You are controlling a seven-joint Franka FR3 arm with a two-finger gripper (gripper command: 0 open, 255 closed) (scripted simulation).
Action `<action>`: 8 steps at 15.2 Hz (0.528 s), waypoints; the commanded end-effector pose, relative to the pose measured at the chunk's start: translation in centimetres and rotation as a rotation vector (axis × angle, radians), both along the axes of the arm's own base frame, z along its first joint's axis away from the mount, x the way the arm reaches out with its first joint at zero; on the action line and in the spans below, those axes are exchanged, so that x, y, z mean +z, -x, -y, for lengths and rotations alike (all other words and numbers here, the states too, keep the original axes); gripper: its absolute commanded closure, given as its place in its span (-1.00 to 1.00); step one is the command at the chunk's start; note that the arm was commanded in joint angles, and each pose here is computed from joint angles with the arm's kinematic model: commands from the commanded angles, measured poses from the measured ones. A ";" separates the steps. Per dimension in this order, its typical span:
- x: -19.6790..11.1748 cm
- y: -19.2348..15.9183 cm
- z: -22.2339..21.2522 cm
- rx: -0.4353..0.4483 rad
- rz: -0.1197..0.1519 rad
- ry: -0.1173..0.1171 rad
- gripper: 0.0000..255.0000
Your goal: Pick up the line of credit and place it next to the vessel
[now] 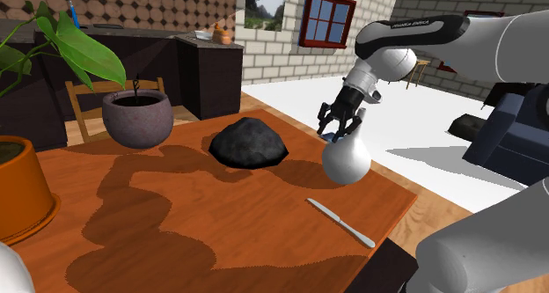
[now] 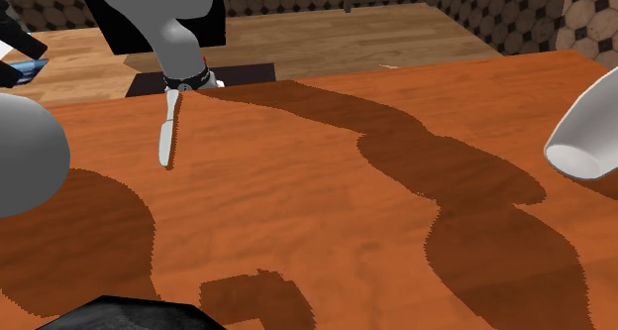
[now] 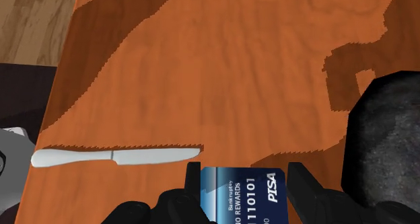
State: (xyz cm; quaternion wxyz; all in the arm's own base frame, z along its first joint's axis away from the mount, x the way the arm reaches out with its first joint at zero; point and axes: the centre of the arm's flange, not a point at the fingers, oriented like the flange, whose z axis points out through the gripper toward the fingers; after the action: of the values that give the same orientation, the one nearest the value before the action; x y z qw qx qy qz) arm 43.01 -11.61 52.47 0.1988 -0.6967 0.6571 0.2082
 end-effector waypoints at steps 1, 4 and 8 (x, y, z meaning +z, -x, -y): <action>-1.1 0.1 0.0 0.000 0.000 0.000 1.00; -2.7 0.1 0.0 0.000 0.000 0.000 1.00; -4.8 0.1 0.0 0.000 0.000 0.000 1.00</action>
State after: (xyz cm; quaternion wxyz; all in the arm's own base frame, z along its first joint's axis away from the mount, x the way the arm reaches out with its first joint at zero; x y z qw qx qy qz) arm 42.87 -11.59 49.95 0.2048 -0.7004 0.6567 0.1903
